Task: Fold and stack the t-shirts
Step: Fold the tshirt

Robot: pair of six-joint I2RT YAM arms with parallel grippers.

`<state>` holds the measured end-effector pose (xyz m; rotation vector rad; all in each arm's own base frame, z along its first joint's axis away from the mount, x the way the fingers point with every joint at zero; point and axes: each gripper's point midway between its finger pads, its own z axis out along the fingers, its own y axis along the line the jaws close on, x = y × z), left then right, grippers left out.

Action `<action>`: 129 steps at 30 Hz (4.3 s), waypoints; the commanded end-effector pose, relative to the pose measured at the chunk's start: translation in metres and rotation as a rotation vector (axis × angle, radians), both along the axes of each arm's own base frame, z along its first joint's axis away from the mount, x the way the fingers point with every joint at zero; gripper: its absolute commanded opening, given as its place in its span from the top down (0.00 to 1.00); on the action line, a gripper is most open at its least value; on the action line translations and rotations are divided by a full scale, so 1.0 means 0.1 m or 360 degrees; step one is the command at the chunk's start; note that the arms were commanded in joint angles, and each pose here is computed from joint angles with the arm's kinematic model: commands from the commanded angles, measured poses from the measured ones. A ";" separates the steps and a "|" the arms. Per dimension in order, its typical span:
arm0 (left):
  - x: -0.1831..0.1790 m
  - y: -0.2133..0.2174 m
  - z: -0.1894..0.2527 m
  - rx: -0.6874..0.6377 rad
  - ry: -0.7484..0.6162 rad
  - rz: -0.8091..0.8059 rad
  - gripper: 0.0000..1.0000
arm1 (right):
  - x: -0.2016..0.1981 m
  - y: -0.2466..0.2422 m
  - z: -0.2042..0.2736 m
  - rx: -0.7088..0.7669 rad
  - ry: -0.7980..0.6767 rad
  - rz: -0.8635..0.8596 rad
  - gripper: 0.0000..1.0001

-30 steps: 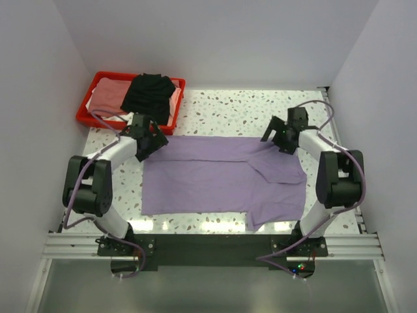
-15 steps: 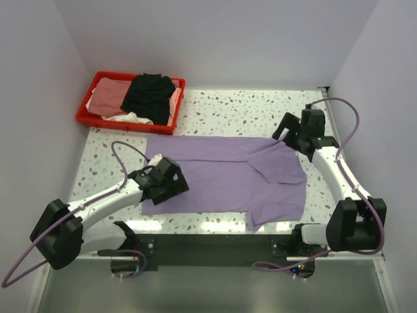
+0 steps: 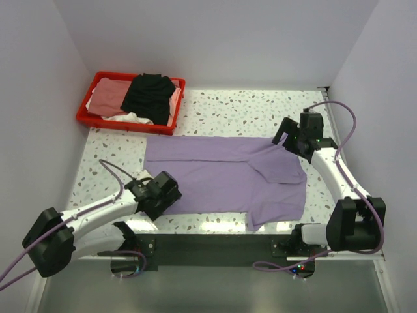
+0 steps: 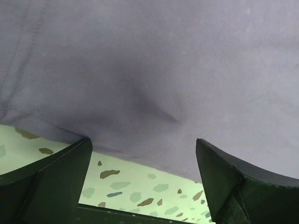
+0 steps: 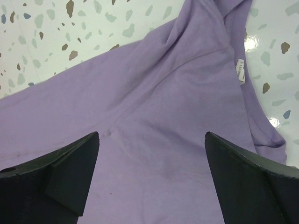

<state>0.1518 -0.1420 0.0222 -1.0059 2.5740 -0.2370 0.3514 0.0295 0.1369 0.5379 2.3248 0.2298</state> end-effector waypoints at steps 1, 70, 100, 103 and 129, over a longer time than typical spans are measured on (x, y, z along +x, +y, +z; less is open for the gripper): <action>-0.24 0.41 -0.11 0.0256 0.0152 0.0217 0.02 | 0.02 -0.04 0.03 -0.0035 -0.0019 0.0007 0.01; -0.08 0.72 -0.08 0.0232 0.0070 0.0418 1.00 | -2.63 0.57 -0.97 0.0015 0.1026 0.0245 0.28; 0.41 0.63 0.48 0.0210 -0.0254 0.0400 1.00 | -1.70 0.52 -0.47 -0.0319 0.0608 0.0306 0.99; 0.56 0.64 0.57 0.0274 -0.0304 0.0401 1.00 | -1.47 0.56 -0.34 -0.0352 0.0533 0.0311 0.99; 1.74 0.96 0.63 0.0490 -0.0388 0.0389 0.64 | 0.04 0.53 -0.46 -0.0351 0.0447 0.0267 0.76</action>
